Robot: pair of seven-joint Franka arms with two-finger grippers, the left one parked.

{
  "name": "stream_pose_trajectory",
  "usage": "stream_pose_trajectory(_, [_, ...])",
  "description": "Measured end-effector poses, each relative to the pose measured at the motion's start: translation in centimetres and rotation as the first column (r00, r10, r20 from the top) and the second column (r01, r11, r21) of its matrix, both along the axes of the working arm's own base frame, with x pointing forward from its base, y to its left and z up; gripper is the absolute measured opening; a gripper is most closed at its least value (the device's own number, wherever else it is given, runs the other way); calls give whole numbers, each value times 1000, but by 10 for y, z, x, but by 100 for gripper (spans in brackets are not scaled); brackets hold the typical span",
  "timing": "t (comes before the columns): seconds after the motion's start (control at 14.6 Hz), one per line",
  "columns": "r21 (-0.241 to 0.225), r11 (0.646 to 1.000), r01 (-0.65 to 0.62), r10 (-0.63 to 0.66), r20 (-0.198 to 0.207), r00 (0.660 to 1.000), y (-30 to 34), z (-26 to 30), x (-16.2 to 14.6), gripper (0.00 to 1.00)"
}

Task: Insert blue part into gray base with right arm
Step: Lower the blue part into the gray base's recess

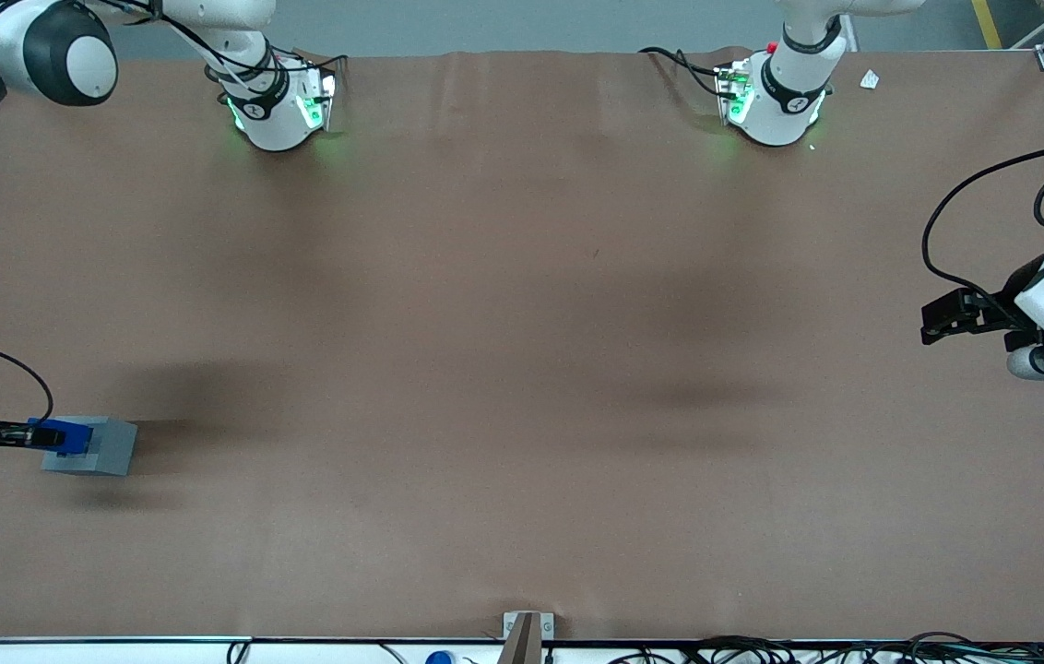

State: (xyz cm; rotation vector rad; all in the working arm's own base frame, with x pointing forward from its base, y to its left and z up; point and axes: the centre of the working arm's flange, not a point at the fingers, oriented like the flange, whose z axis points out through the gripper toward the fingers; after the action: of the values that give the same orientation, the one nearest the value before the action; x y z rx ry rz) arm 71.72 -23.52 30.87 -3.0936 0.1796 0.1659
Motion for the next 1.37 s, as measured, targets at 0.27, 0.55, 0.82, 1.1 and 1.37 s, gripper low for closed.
stream_pose_trajectory(0.27, [-1,1000,8,-8,0,1000,0,0,0,51])
stream_pose_trajectory(0.55, [-3,1000,-9,9,1,1000,-1,0,0,51])
stream_pose_trajectory(0.82, [-2,1000,-18,18,1,1000,-1,0,0,51])
stream_pose_trajectory(1.1, [0,999,-51,51,3,999,-1,-2,0,51])
stream_pose_trajectory(1.37, [0,999,-54,54,5,999,-1,-3,1,51])
